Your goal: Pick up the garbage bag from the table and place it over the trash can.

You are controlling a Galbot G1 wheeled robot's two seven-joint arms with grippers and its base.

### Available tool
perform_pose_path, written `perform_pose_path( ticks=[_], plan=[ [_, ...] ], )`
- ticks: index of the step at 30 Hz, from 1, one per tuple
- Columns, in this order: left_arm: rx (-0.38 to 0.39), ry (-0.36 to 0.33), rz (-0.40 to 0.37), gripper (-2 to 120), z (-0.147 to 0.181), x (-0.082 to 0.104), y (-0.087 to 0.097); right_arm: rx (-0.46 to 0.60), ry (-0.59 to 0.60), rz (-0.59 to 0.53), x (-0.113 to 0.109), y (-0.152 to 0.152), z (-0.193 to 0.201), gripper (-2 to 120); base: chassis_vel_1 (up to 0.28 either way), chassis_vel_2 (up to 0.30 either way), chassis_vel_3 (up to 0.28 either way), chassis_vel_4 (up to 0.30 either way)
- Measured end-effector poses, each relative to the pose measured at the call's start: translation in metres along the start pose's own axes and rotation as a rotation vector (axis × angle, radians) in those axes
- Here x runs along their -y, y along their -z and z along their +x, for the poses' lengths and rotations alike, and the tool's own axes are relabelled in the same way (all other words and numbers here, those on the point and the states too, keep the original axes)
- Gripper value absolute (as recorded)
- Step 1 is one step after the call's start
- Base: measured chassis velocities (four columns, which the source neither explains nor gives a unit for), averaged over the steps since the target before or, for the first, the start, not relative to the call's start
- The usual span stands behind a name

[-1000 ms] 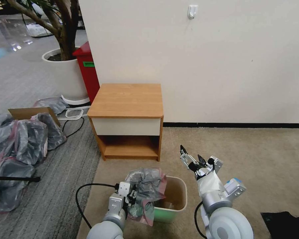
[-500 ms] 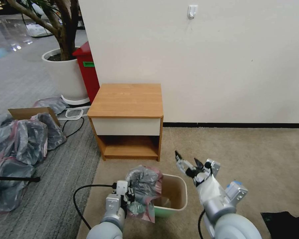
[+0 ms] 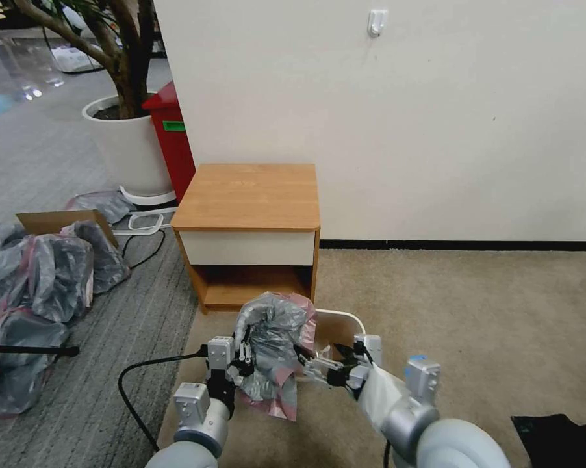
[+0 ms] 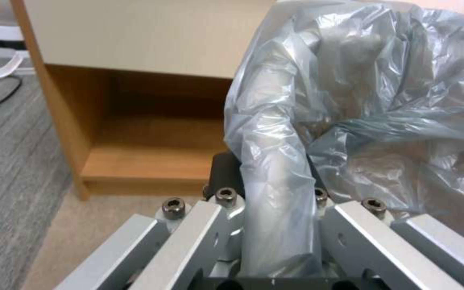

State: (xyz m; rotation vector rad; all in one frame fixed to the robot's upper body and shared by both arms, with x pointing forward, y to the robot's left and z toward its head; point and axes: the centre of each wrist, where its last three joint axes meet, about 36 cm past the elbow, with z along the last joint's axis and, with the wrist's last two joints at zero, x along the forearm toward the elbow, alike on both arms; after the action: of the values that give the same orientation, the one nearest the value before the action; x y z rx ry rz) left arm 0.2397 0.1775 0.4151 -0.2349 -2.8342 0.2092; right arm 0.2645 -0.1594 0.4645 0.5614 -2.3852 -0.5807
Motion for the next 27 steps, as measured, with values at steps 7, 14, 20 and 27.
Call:
perform_pose_path(
  ticks=[7,14,20,27],
  plan=[
    [0.058,-0.039,0.003,7,0.006,0.000,-0.005,0.020,-0.019,-0.096,-0.003,-0.004,-0.015,97,0.000,0.000,0.000,0.000],
    [0.062,-0.038,0.009,7,0.009,0.001,-0.004,0.029,-0.009,-0.124,-0.009,-0.007,-0.015,75,0.000,0.000,0.000,0.000],
    [0.056,-0.029,0.019,7,0.010,0.000,-0.005,0.045,-0.001,-0.117,-0.013,-0.008,-0.017,53,0.000,0.000,0.000,0.000],
    [0.045,-0.025,0.037,7,0.009,0.004,-0.007,0.057,0.012,-0.066,-0.017,-0.009,-0.016,25,0.000,0.000,0.000,0.000]
  ],
)
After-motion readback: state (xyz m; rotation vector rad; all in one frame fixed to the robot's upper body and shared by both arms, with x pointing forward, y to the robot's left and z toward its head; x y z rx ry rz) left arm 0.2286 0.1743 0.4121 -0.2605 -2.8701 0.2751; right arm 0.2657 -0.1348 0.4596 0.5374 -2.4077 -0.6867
